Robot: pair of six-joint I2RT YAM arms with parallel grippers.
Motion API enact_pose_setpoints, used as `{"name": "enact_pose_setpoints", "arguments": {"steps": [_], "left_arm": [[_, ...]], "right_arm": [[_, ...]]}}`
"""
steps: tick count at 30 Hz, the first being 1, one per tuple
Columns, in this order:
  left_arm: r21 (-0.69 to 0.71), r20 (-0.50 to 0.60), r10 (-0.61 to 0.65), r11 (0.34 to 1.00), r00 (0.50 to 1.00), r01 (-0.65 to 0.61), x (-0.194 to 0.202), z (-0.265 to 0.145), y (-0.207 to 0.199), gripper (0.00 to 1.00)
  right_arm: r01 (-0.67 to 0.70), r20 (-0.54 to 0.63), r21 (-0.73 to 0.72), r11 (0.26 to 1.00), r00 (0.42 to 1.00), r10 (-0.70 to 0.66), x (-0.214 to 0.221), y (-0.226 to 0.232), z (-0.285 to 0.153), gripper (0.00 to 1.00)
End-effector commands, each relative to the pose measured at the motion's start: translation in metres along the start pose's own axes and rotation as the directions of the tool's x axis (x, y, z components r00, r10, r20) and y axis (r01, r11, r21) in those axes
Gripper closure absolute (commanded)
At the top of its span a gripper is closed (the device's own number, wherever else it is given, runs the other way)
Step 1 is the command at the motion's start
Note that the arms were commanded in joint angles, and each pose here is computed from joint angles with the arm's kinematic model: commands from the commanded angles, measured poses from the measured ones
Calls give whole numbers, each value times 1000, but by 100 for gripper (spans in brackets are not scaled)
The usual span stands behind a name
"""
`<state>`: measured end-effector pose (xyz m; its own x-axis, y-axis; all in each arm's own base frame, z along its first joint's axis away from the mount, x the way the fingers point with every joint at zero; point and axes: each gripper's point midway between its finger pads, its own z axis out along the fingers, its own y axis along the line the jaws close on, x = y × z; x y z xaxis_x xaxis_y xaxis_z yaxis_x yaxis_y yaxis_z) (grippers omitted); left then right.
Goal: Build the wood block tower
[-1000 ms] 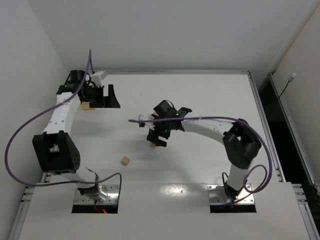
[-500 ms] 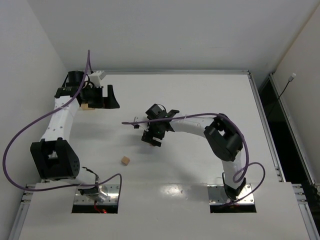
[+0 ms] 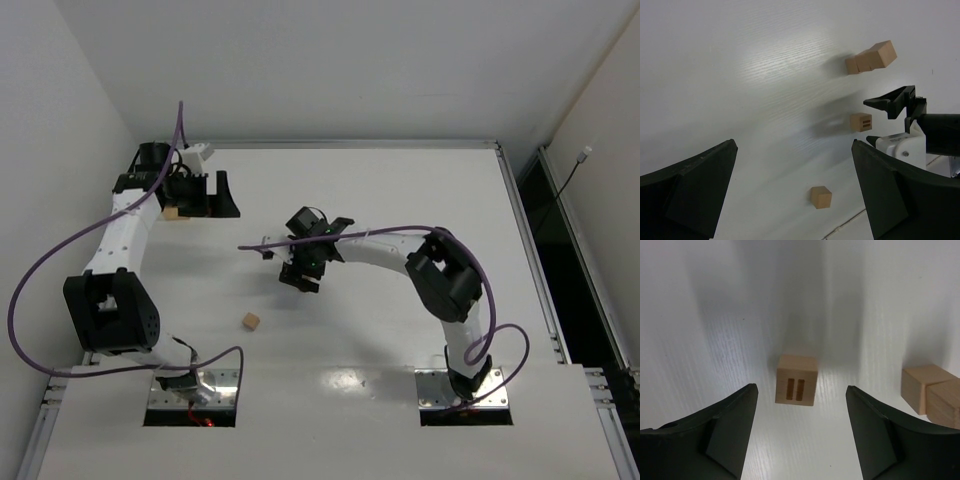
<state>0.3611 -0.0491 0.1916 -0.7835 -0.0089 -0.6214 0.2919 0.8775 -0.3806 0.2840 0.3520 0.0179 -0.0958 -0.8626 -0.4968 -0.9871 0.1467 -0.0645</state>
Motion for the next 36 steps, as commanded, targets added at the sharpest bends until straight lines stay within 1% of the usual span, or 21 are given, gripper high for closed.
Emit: {"name": "enact_pose_setpoints", "arguments": {"steps": [1, 7, 9, 12, 17, 20, 22, 24, 29, 33, 34, 36], "left_arm": [[5, 40, 33, 999, 999, -33, -17, 0, 0, 2], [5, 40, 33, 999, 999, -33, -17, 0, 0, 2], [5, 40, 33, 999, 999, -33, -17, 0, 0, 2], [5, 40, 33, 999, 999, -33, -17, 0, 0, 2], [5, 40, 33, 999, 999, -33, -16, 2, 1, 2], [6, 33, 28, 1000, 999, -28, -12, 3, 1, 2], [6, 33, 28, 1000, 999, -28, -12, 3, 1, 2], [5, 40, 33, 999, 999, -33, -14, 4, 2, 2], [5, 40, 33, 999, 999, -33, -14, 4, 2, 2], [4, 48, 38, 999, 998, -38, -18, 2, 1, 2], [4, 48, 38, 999, 998, -38, -18, 2, 1, 2], [4, 48, 38, 999, 998, -38, -18, 2, 1, 2]], "right_arm": [[41, 5, -53, 998, 999, -41, -8, 11, 6, 32], [39, -3, -58, 998, 999, -39, -6, 13, 6, 34], [39, -3, -58, 998, 999, -39, -5, 12, 9, 36], [30, -4, -58, 998, 1000, -30, -5, 13, 9, 47], [21, -4, -58, 998, 1000, -21, -6, 12, 11, 52], [17, 15, -47, 999, 1000, -17, -15, 8, 8, 53], [18, 16, -46, 999, 1000, -17, -17, 7, 6, 50], [20, 24, -41, 999, 1000, -19, -21, 5, 5, 50], [17, 15, -47, 999, 1000, -17, -21, 5, 9, 62], [12, -3, -57, 998, 1000, -12, -17, 6, 10, 64], [12, -3, -57, 998, 1000, -12, -17, 6, 10, 62], [12, -3, -57, 998, 1000, -12, -17, 6, 10, 55]]}}
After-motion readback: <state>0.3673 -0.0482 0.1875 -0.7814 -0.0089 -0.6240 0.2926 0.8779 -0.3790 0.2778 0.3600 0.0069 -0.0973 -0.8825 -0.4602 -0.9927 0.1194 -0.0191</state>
